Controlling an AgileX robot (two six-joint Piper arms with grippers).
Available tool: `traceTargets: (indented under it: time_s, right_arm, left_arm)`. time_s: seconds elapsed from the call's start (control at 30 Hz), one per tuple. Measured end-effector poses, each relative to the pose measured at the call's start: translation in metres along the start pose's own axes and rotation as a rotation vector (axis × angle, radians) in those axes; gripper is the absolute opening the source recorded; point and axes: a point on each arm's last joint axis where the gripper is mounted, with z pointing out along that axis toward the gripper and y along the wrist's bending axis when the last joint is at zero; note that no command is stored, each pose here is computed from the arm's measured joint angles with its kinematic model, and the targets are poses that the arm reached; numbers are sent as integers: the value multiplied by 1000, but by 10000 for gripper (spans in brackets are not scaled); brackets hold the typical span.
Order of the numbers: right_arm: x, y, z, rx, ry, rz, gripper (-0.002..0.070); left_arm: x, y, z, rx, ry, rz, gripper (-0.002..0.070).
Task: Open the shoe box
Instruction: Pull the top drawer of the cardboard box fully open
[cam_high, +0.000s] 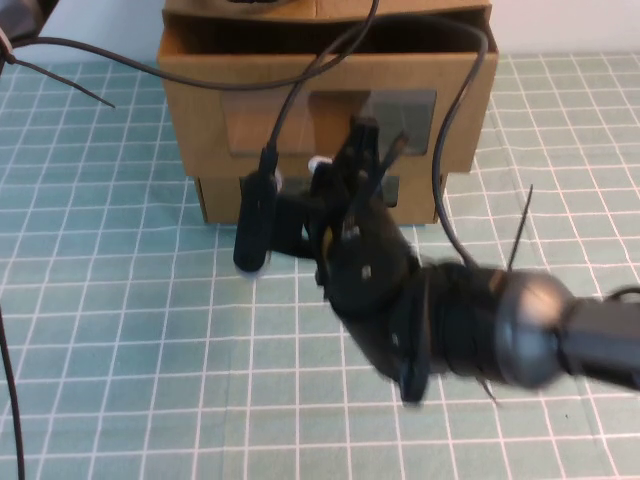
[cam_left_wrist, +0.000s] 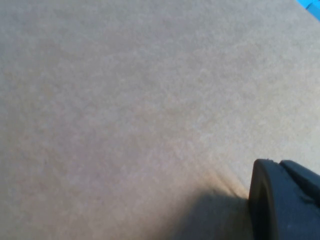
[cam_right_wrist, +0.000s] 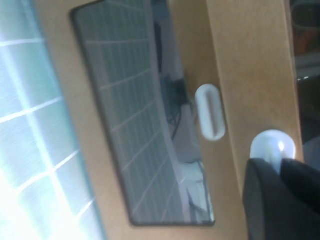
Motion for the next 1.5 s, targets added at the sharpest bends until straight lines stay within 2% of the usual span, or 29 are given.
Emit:
traceTargets:
  time_s: [0.43, 0.73, 0.93, 1.03, 1.13, 1.3, 1.37, 1.5]
  right_arm:
    - [-1, 27, -71, -43, -28, 59, 12]
    - [-1, 25, -76, -42, -24, 78, 12]
    - [3, 28, -78, -101, 25, 145, 23]
    - [3, 25, -83, -156, 31, 210, 56]
    - [3, 17, -92, -196, 23, 287, 120]
    - [3, -1, -104, -197, -14, 354, 285]
    - [4, -7, -108, -199, -26, 376, 326]
    - [3, -17, -118, -229, -69, 435, 357]
  left_arm:
    - [0, 0, 0, 0, 0, -3, -4]
    - [0, 0, 0, 0, 0, -5, -4]
    - [-1, -1, 0, 15, -7, -16, -4]
    - [-1, -2, 0, 23, -10, -20, -4]
    - [-4, -4, -2, 28, -13, -12, -4]
    - [-10, -8, -9, 38, -2, 21, -4]
    - [-11, -11, -13, 41, 9, 30, -4]
    - [-15, -23, -33, 46, 40, 60, -4]
